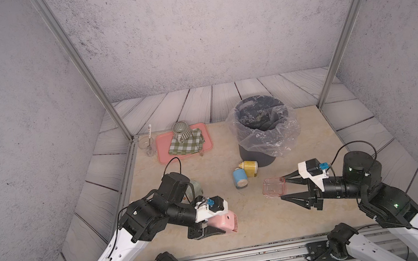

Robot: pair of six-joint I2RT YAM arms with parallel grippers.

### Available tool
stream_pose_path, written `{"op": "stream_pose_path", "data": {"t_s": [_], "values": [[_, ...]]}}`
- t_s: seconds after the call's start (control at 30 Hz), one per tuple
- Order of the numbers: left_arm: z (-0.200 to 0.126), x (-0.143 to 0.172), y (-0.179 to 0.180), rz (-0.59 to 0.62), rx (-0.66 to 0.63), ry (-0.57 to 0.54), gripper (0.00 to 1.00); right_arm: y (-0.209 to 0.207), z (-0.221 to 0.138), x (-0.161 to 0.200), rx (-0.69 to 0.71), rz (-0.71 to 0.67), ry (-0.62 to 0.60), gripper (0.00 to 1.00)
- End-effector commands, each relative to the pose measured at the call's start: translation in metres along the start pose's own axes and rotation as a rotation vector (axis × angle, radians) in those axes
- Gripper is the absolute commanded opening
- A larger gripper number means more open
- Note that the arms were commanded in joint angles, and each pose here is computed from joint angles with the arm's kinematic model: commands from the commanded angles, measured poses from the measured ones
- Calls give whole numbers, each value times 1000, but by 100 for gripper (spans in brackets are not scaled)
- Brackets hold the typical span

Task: Take out the pencil sharpener tray and clean the shavings
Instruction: Close the container of the pencil sharpener.

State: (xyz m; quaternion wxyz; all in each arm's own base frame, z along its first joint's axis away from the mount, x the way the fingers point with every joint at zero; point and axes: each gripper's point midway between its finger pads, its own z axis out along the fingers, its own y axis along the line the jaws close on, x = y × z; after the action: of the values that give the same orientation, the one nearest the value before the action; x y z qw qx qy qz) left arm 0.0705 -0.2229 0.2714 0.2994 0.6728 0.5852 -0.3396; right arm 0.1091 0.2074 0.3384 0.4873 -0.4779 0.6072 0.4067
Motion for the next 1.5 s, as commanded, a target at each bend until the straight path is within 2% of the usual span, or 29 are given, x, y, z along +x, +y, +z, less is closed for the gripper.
{"op": "stream_pose_path", "data": {"t_s": [0.0, 0.27, 0.5, 0.87, 1.47], "values": [[-4, -15, -1, 14, 14, -47, 0, 13, 1, -13, -67, -29, -50, 0], [-5, -23, 4, 17, 11, -55, 0, 30, 17, -2, -137, -81, 6, 0], [-3, -27, 7, 2, 12, -66, 0, 34, 42, 16, -127, -123, 98, 0], [-4, -27, 7, 3, 9, -70, 0, 49, 80, 13, -174, -142, 121, 0], [-2, -21, 5, 5, -1, -68, 0, 56, 91, 1, -193, -132, 94, 0]]}}
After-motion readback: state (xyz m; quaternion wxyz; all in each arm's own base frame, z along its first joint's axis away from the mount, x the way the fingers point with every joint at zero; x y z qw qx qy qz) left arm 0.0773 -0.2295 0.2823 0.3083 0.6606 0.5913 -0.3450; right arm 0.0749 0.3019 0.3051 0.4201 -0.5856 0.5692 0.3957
